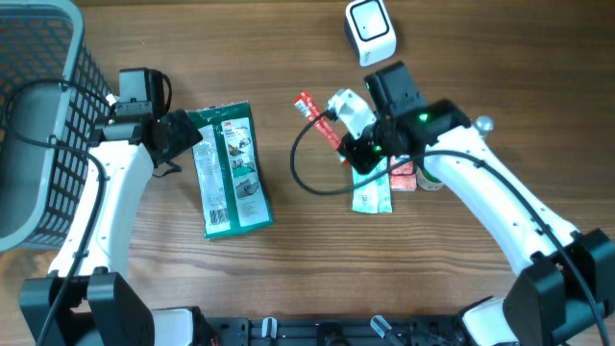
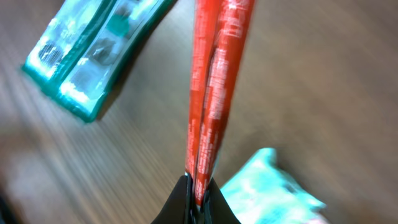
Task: Scan the item barcode
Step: 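Raise the red tube to the white scanner with the right gripper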
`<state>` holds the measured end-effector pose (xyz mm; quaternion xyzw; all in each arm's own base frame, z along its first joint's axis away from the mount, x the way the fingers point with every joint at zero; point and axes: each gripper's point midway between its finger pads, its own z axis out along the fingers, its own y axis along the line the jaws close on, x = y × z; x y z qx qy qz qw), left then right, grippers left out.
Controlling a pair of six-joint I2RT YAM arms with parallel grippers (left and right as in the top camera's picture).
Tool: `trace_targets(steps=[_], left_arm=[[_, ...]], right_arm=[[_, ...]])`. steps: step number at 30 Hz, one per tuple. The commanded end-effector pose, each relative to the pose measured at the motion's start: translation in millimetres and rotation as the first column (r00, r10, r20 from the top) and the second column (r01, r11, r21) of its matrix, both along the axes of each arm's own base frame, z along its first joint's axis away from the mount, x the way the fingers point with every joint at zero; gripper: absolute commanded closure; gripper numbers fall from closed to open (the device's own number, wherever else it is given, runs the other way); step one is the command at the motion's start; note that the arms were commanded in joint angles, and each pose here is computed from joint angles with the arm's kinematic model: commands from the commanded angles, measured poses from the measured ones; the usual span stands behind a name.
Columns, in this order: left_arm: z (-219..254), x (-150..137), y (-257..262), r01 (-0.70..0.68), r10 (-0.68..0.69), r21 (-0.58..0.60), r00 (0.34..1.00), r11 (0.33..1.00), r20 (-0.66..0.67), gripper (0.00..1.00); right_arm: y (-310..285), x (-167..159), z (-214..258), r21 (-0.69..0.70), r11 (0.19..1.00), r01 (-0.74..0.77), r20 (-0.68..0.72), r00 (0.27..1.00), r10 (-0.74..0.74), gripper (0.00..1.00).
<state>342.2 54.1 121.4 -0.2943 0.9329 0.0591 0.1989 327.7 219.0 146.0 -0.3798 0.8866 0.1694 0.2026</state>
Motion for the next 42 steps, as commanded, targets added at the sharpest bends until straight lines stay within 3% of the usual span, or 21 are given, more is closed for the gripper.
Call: trace_targets(steps=[1, 4, 7, 9, 13, 15, 18, 21, 24, 26, 32, 39, 42], left_arm=[[3, 3, 0, -0.009, 0.009, -0.007, 1.000, 1.000, 0.014, 0.00], [3, 3, 0, -0.009, 0.009, -0.007, 1.000, 1.000, 0.014, 0.00], [3, 3, 0, -0.009, 0.009, -0.007, 1.000, 1.000, 0.014, 0.00], [3, 3, 0, -0.009, 0.009, -0.007, 1.000, 1.000, 0.014, 0.00], [3, 3, 0, -0.009, 0.009, -0.007, 1.000, 1.000, 0.014, 0.00], [3, 3, 0, -0.009, 0.009, -0.007, 1.000, 1.000, 0.014, 0.00], [3, 3, 0, -0.009, 0.009, -0.007, 1.000, 1.000, 0.014, 0.00], [3, 3, 0, -0.009, 0.009, -0.007, 1.000, 1.000, 0.014, 0.00], [3, 3, 0, -0.009, 0.009, -0.007, 1.000, 1.000, 0.014, 0.00], [3, 3, 0, -0.009, 0.009, -0.007, 1.000, 1.000, 0.014, 0.00], [3, 3, 0, -0.009, 0.009, -0.007, 1.000, 1.000, 0.014, 0.00], [3, 3, 0, -0.009, 0.009, -0.007, 1.000, 1.000, 0.014, 0.00], [3, 3, 0, -0.009, 0.009, -0.007, 1.000, 1.000, 0.014, 0.00]], right_arm=[[-20, 47, 68, -0.110, 0.989, 0.100, 0.246, 0.967, -0.071, 0.96], [-46, 81, 89, -0.241, 0.949, 0.203, 0.430, 0.899, -0.083, 0.96], [-69, 123, 79, -0.390, 0.865, 0.316, 0.548, 0.834, -0.058, 0.96], [-72, 151, 60, -0.438, 0.832, 0.339, 0.580, 0.814, -0.026, 0.96], [-111, 204, 9, -0.574, 0.651, 0.497, 0.646, 0.763, -0.013, 0.96], [-120, 218, -22, -0.634, 0.607, 0.479, 0.624, 0.781, 0.036, 0.96], [-125, 228, -52, -0.718, 0.562, 0.411, 0.570, 0.810, 0.137, 0.96], [-131, 242, -44, -0.687, 0.517, 0.510, 0.648, 0.753, 0.117, 0.96], [-128, 251, -32, -0.694, 0.505, 0.514, 0.666, 0.725, 0.177, 0.96], [-130, 253, -26, -0.744, 0.456, 0.488, 0.633, 0.733, 0.249, 0.96], [-130, 252, -41, -0.805, 0.422, 0.418, 0.562, 0.764, 0.316, 0.96], [-136, 243, -82, -0.866, 0.364, 0.343, 0.464, 0.822, 0.330, 0.96], [-136, 244, -58, -0.811, 0.353, 0.467, 0.565, 0.783, 0.261, 0.96]])
